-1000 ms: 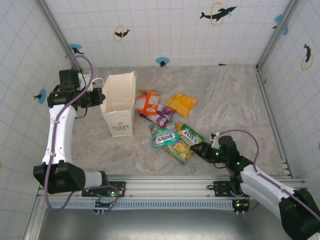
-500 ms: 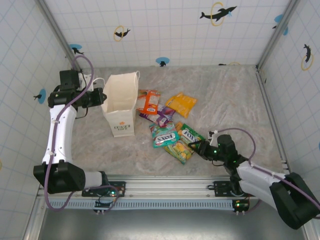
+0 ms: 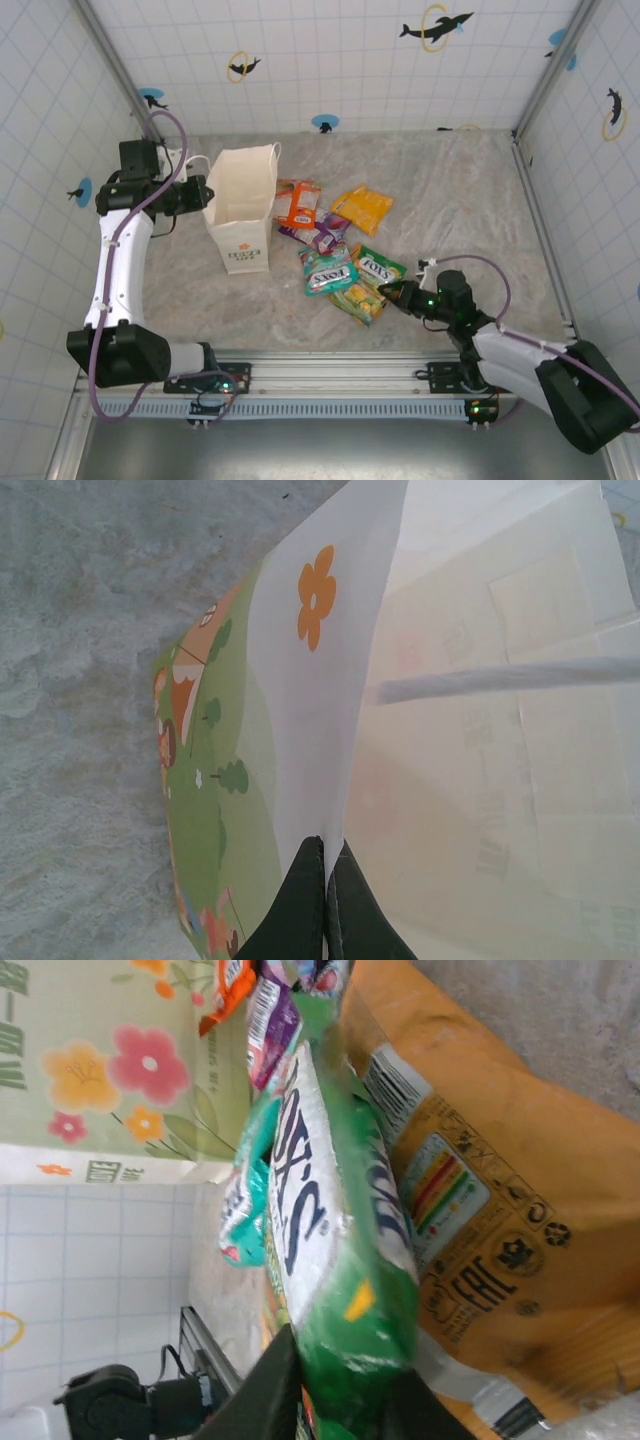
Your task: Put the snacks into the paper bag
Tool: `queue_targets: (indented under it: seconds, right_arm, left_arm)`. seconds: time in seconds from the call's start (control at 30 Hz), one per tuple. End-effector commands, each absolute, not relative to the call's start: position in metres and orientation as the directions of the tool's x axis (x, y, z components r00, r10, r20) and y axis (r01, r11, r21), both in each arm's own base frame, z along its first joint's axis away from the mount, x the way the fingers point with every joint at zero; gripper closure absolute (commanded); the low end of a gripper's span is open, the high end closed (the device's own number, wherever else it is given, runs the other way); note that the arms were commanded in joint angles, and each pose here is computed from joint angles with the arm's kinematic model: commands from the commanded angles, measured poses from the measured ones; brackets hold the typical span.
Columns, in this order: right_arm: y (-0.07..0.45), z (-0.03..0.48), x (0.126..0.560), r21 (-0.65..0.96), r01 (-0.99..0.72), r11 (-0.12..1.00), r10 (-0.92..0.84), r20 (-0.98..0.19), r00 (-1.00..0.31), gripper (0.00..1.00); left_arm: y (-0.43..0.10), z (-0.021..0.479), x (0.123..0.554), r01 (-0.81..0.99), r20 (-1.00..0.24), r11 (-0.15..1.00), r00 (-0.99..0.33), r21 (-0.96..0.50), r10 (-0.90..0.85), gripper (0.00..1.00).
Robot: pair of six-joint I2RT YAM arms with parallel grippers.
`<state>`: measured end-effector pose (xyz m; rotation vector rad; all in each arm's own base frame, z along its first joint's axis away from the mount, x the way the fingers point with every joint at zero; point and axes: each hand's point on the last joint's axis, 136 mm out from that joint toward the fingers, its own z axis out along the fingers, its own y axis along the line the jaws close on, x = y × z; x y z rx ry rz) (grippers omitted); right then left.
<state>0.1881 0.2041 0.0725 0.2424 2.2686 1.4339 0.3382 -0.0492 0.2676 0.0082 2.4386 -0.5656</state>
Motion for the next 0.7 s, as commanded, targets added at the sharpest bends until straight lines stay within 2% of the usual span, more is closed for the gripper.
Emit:
queue_targets:
  seconds: [0.0,0.13,0.33,0.47,0.6,0.67]
  right_arm:
    - [0.198,0.084,0.197,0.872,-0.136,0.470,0.405,-0.350,-0.845,0.86]
    - [0.196,0.112,0.215,0.846,-0.186,0.500,0.430,-0.429,-0.794,0.93]
    - [0.211,0.168,0.236,0.812,-0.291,0.506,0.408,-0.523,-0.749,0.98]
    - [0.227,0.204,0.251,0.763,-0.366,0.533,0.362,-0.596,-0.717,0.99]
    - [0.244,0.246,0.270,0.705,-0.440,0.556,0.342,-0.677,-0.652,1.00]
    - [0.254,0.269,0.278,0.680,-0.479,0.555,0.338,-0.711,-0.617,1.00]
  left_arm:
    - [-0.047,0.275,0.338,0.125,-0.594,0.904,-0.788,-0.408,-0.159,1.00]
    - [-0.044,0.279,0.340,0.102,-0.606,0.910,-0.775,-0.402,-0.181,1.00]
    - [-0.038,0.280,0.339,0.058,-0.611,0.916,-0.761,-0.397,-0.216,0.99]
    - [-0.031,0.276,0.337,0.020,-0.614,0.925,-0.754,-0.379,-0.235,0.74]
    - [-0.028,0.273,0.335,-0.003,-0.604,0.930,-0.759,-0.369,-0.242,0.67]
    - [-0.023,0.271,0.335,-0.032,-0.602,0.937,-0.758,-0.349,-0.250,0.67]
